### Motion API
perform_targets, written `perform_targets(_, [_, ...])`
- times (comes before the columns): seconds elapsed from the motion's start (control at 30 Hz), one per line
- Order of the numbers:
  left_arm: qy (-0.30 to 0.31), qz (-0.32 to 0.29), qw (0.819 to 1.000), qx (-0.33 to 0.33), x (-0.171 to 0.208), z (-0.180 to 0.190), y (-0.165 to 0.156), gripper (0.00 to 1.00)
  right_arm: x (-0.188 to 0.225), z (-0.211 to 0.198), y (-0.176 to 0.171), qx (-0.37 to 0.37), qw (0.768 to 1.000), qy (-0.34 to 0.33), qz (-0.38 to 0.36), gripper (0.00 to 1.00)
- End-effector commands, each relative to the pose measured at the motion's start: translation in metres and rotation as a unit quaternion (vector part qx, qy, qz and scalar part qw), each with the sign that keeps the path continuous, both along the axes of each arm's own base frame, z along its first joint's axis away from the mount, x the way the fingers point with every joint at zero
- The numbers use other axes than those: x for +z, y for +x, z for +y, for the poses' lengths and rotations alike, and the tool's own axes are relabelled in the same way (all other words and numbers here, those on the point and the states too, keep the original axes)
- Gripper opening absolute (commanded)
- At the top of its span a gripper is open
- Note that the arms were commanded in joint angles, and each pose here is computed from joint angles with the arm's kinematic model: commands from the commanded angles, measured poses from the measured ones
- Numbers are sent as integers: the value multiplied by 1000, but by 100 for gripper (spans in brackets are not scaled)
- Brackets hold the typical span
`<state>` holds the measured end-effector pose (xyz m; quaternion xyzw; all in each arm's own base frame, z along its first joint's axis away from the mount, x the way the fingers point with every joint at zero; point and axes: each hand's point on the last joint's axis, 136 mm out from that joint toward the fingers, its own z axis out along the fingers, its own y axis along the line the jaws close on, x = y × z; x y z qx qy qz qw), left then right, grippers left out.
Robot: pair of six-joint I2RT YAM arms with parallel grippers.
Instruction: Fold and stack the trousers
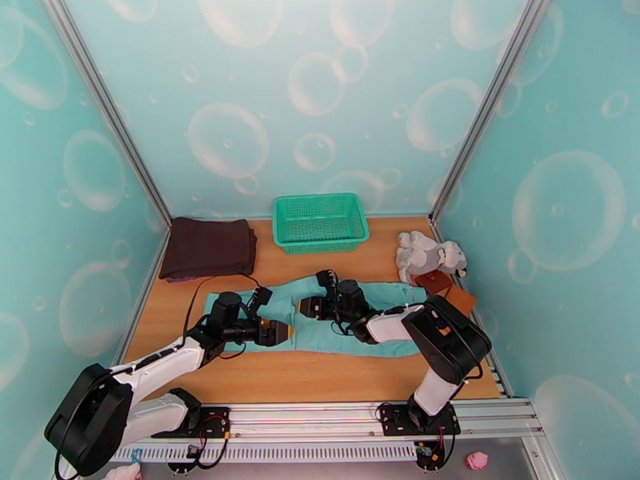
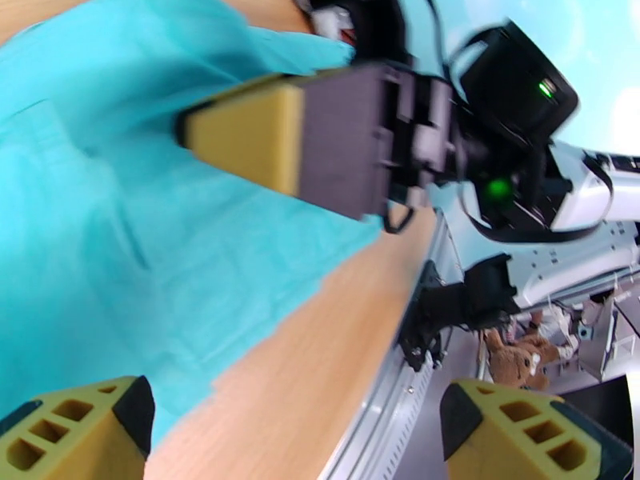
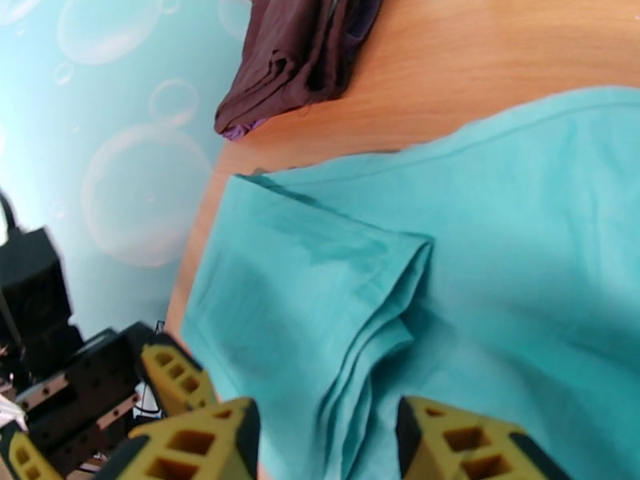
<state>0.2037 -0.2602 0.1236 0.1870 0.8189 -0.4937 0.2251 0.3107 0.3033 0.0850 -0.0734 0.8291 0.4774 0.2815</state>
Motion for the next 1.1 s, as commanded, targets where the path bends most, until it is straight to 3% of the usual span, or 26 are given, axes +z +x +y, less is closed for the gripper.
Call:
perform_targets(0.0, [-22,-36,999,-7,25,-3,1,100,-13,4,5,-6,999,-30,13,51])
perform_targets(0.2, [94,-32,982,158,-5,45,53,99,-28,21,-4,10,998,-52,35,51])
perform_targets(0.4, [157,-39,943,290,-13,98,82,99,-45,41,-8,28,996,-67,58,49])
perform_targets(0.63, [151,-53,939,304,-7,108,80,99,-32,60,-5,49,997,-46,39,34])
perform_targets(0.8, [158,-42,934,317,-16,115,76,100,-16,70,2,66,996,-53,0,9])
perform_targets(0.87, [180,-35,918,351,-21,131,78,99,-8,75,1,73,995,-64,-25,1])
perform_targets(0.97, [205,-35,891,404,-23,157,83,99,2,80,-5,80,991,-83,-67,0])
perform_targets(1.07, [196,-30,877,438,-23,178,92,99,-3,74,-5,67,989,-107,-76,0])
